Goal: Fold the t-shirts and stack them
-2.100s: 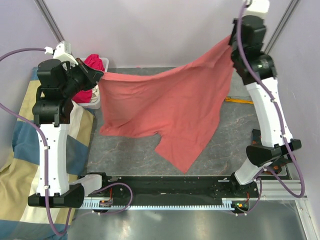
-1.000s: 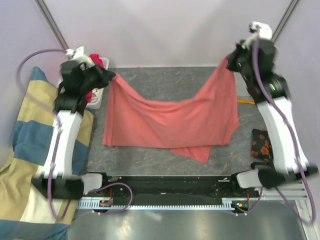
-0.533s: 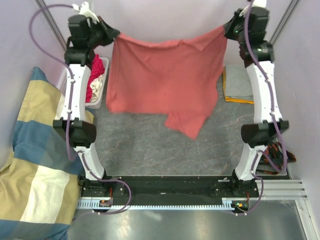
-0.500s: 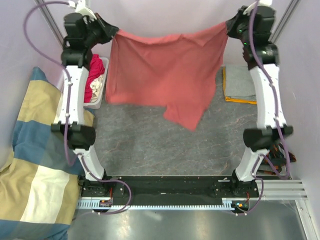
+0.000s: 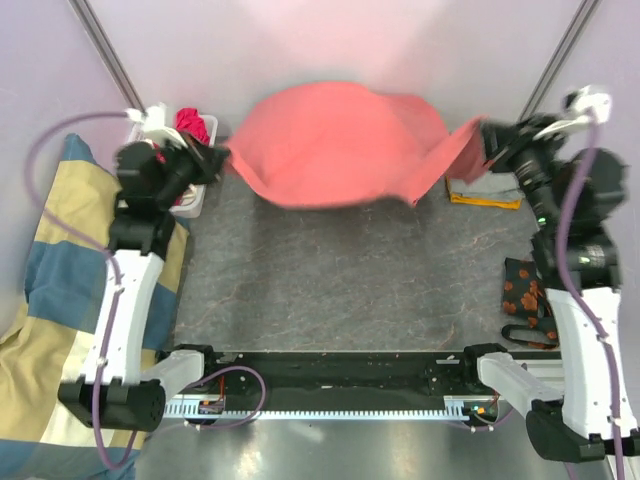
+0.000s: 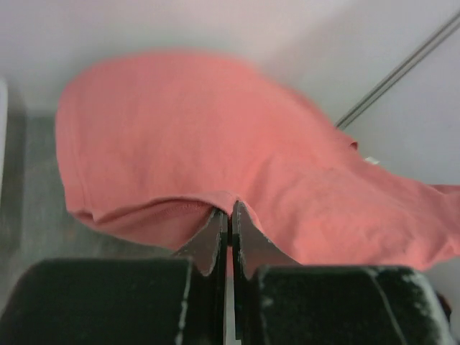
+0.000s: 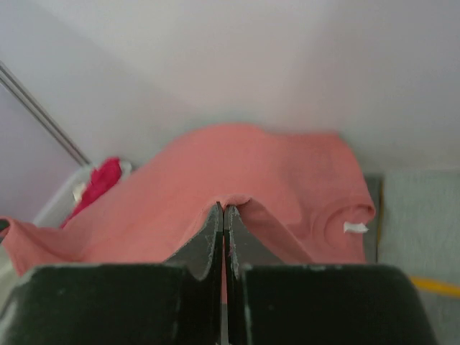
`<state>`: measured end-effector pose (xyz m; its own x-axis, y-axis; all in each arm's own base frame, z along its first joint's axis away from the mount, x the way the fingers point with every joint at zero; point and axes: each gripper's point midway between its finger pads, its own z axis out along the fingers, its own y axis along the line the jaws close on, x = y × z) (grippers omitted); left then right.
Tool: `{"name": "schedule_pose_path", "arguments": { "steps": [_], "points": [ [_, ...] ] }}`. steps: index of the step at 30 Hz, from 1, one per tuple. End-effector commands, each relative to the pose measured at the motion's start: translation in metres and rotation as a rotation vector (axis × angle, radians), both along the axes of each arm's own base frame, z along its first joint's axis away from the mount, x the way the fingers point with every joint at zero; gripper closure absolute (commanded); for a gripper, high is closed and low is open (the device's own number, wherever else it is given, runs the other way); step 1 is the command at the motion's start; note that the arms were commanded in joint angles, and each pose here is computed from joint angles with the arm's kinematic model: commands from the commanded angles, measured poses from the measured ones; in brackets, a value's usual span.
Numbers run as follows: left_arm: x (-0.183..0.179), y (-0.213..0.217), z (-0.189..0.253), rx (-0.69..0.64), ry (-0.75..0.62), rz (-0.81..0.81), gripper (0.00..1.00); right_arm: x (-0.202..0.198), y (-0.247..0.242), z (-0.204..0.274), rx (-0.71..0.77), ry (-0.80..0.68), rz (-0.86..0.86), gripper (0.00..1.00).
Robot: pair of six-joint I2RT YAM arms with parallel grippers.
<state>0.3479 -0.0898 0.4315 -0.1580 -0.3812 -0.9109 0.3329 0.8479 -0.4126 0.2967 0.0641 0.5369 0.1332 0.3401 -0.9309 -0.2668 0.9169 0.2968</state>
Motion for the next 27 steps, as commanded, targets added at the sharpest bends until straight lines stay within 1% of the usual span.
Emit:
{"name": "schedule_pose_path", "arguments": {
  "steps": [1,2,3,4,5,6,9,12,16,24,27],
  "points": [
    [0.021,0.013,-0.14,0.088,0.282,0.061,0.98,0.021,0.01,-0.157,-0.008,0.374,0.038,1.0],
    [0.017,0.016,-0.178,0.099,0.356,0.071,0.98,0.02,0.008,-0.179,-0.008,0.414,0.03,1.0],
    [0.019,0.019,-0.193,0.102,0.378,0.089,0.98,0.017,0.007,-0.226,-0.013,0.512,0.018,1.0],
    [0.017,0.02,-0.21,0.102,0.417,0.095,0.98,0.011,0.005,-0.241,-0.012,0.535,0.011,1.0],
    [0.013,0.021,-0.241,0.1,0.496,0.107,0.98,0.007,0.004,-0.257,-0.005,0.571,0.005,1.0],
    [0.008,0.025,-0.253,0.104,0.557,0.129,0.98,0.001,0.003,-0.285,-0.002,0.632,-0.003,1.0],
    [0.005,0.034,-0.27,0.127,0.627,0.186,0.98,-0.016,0.002,-0.313,0.012,0.691,-0.01,1.0],
    [-0.008,0.042,-0.292,0.154,0.715,0.219,0.98,-0.025,0.0,-0.325,0.017,0.72,-0.016,1.0],
    [-0.025,0.042,-0.315,0.13,0.798,0.241,0.98,-0.028,-0.001,-0.332,0.011,0.745,-0.019,1.0],
    [-0.04,0.045,-0.338,0.13,0.897,0.264,0.98,-0.03,0.001,-0.341,0.003,0.783,-0.008,1.0],
    [-0.05,0.046,-0.345,0.121,0.931,0.28,0.98,-0.036,0.001,-0.348,0.015,0.827,-0.014,1.0]
  ]
}}
